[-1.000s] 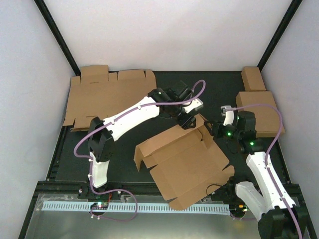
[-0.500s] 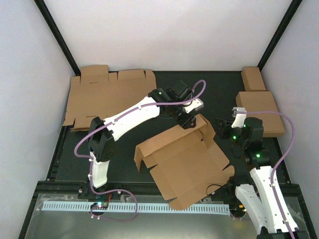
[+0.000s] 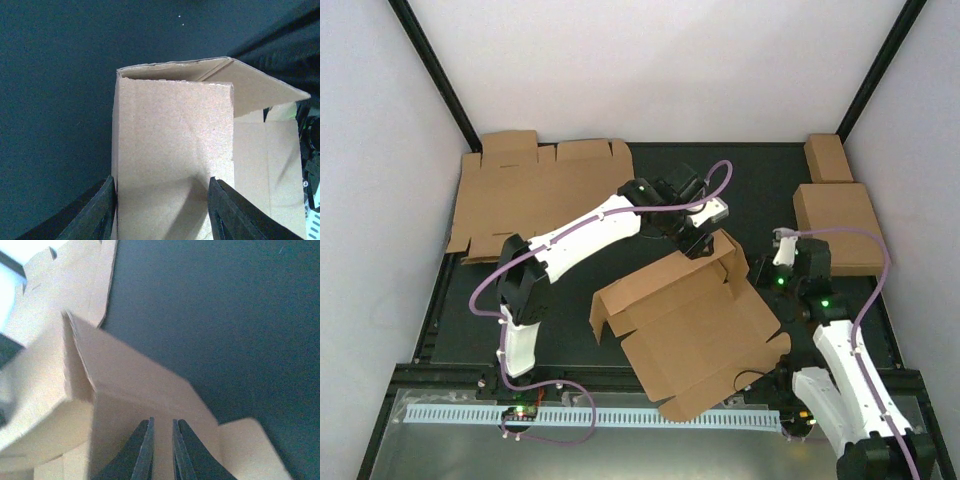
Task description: Fold the paper box
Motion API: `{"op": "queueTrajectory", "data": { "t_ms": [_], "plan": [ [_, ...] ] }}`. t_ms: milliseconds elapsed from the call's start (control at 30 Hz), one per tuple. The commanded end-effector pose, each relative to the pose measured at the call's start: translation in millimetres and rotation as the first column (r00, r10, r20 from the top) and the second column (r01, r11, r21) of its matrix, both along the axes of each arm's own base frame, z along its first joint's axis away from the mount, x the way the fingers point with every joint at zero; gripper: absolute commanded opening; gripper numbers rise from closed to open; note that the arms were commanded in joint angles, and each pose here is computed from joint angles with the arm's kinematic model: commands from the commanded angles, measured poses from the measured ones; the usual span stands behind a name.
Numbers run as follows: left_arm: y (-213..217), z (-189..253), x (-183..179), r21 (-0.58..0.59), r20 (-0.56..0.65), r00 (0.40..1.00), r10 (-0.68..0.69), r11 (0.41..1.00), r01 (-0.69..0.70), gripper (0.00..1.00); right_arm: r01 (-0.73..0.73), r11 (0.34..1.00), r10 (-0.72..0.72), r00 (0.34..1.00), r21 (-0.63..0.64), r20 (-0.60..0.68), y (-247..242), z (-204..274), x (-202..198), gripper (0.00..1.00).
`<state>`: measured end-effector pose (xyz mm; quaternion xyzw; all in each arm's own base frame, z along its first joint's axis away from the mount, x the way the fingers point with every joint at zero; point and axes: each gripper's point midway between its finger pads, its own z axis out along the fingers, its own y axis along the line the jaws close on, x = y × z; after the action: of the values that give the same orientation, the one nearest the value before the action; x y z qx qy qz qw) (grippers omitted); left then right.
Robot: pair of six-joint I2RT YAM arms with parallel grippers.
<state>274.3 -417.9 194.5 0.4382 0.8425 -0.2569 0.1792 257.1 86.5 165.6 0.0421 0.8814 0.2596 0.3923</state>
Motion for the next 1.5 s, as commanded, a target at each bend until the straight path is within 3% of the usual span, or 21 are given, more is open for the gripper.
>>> {"op": "queueTrajectory", "data": {
  "t_ms": [0,267,367,500,900,1067,1467],
  "plan": [
    [-5.7,-1.1,-4.7,-0.035,-0.027,1.000,-0.004,0.999,0.003,0.52,-0.121,0.984,0.120,0.993,0.134,0.012,26.6,-7.3,-11.8,0.12],
    [-4.5,-9.3,-8.5,-0.030,-0.047,0.999,-0.010,1.000,0.008,0.52,-0.216,0.970,0.203,0.972,0.109,0.114,35.7,-13.7,-11.3,0.38],
    [-5.0,-6.4,-8.2,-0.036,-0.042,0.999,-0.012,0.999,0.010,0.52,-0.232,0.971,0.220,0.961,0.060,0.167,34.8,-12.2,-6.1,0.53],
    [-5.7,3.6,-7.2,-0.058,-0.038,0.999,-0.018,0.998,0.016,0.52,-0.264,0.964,0.256,0.935,0.002,0.245,36.3,-5.8,-2.9,0.60],
    [-0.5,18.9,4.2,-0.150,-0.123,0.992,-0.036,0.989,0.018,0.54,-0.391,0.921,0.367,0.873,0.010,0.322,62.7,-6.5,-7.8,0.62],
    [0.9,17.9,5.5,-0.146,-0.143,0.989,-0.048,0.989,0.027,0.55,-0.398,0.917,0.378,0.847,-0.026,0.375,66.3,-2.4,-6.5,0.63],
    [-2.8,6.0,-1.5,-0.151,-0.201,0.976,-0.089,0.987,0.059,0.55,-0.342,0.934,0.356,0.854,-0.106,0.379,67.7,-11.1,7.7,0.59]
  ]
}}
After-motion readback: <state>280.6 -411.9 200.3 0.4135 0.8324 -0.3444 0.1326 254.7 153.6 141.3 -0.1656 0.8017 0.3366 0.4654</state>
